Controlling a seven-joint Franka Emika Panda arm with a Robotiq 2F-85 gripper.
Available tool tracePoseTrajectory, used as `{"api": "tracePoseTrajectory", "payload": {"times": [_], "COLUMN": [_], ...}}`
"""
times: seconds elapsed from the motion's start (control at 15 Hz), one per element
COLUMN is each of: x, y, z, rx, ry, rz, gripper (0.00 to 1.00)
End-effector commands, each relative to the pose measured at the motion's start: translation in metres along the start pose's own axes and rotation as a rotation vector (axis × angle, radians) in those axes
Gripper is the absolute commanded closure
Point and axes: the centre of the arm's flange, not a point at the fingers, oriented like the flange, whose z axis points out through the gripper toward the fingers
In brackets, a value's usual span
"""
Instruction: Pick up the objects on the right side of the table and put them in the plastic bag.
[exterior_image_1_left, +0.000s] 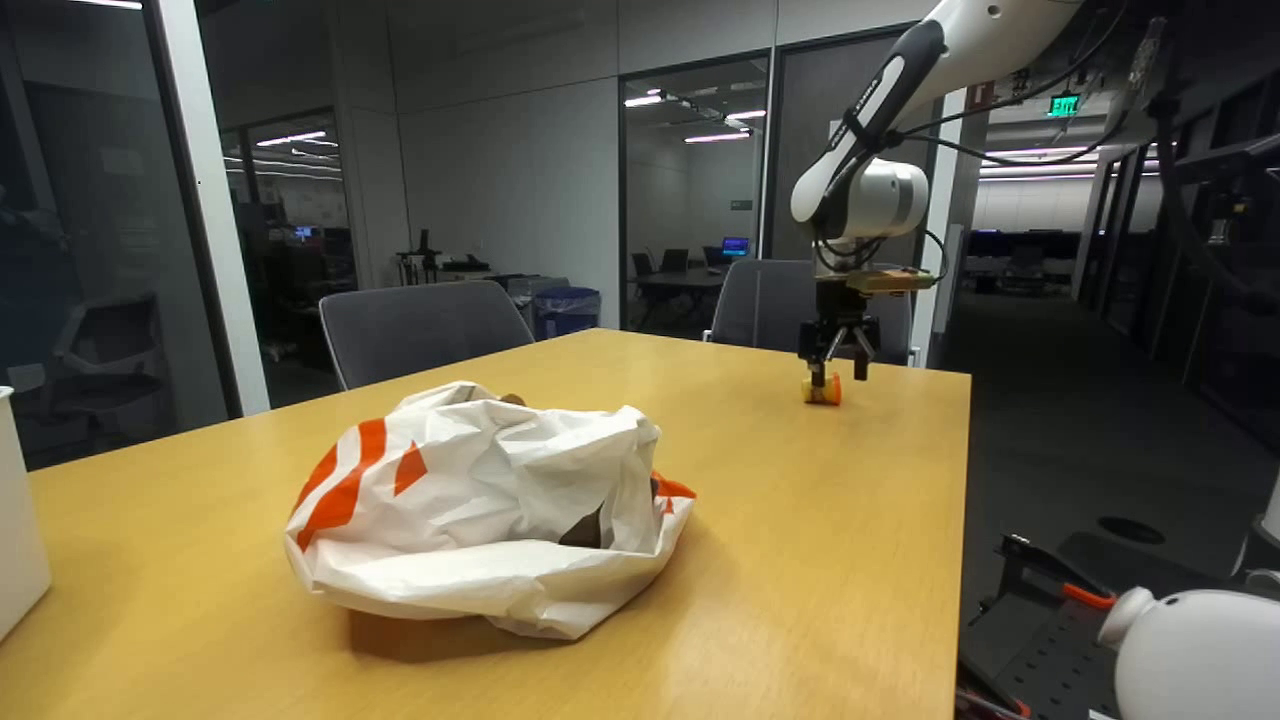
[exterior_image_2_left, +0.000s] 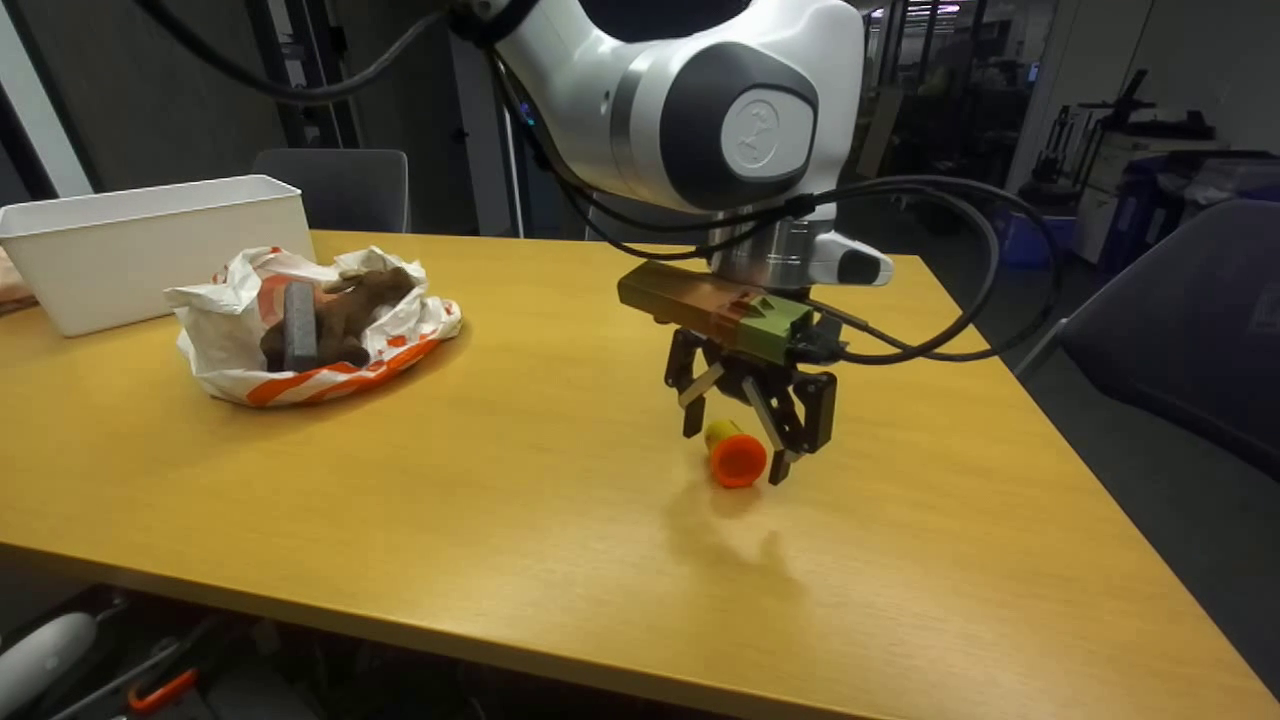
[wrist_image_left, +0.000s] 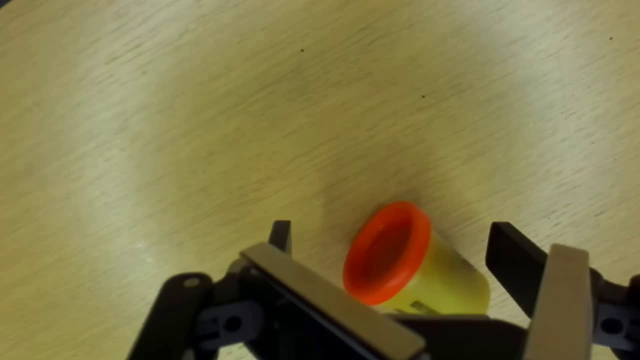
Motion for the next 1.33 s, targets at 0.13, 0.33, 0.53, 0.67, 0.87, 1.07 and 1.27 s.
{"api": "tracePoseTrajectory", "payload": {"times": [0.13, 0.33, 0.53, 0.67, 0.87, 1.07, 1.27], "x": [0.006, 0.013, 0.018, 0.019, 0.019, 0.02, 0.022], "y": [-0.023, -0.021, -0.013, -0.01, -0.012, -0.01, -0.005], "z": [-0.001, 0.006, 0.009, 0.014, 0.019, 0.021, 0.02], "rx": [-0.001, -0.078, -0.13, -0.132, -0.123, -0.131, -0.128], "ry": [0.013, 0.052, 0.075, 0.08, 0.094, 0.123, 0.141], "rz": [-0.022, -0.053, -0.068, -0.061, -0.092, -0.122, -0.121], "gripper": [0.01, 0.0, 0.0, 0.0, 0.0, 0.34, 0.58]}}
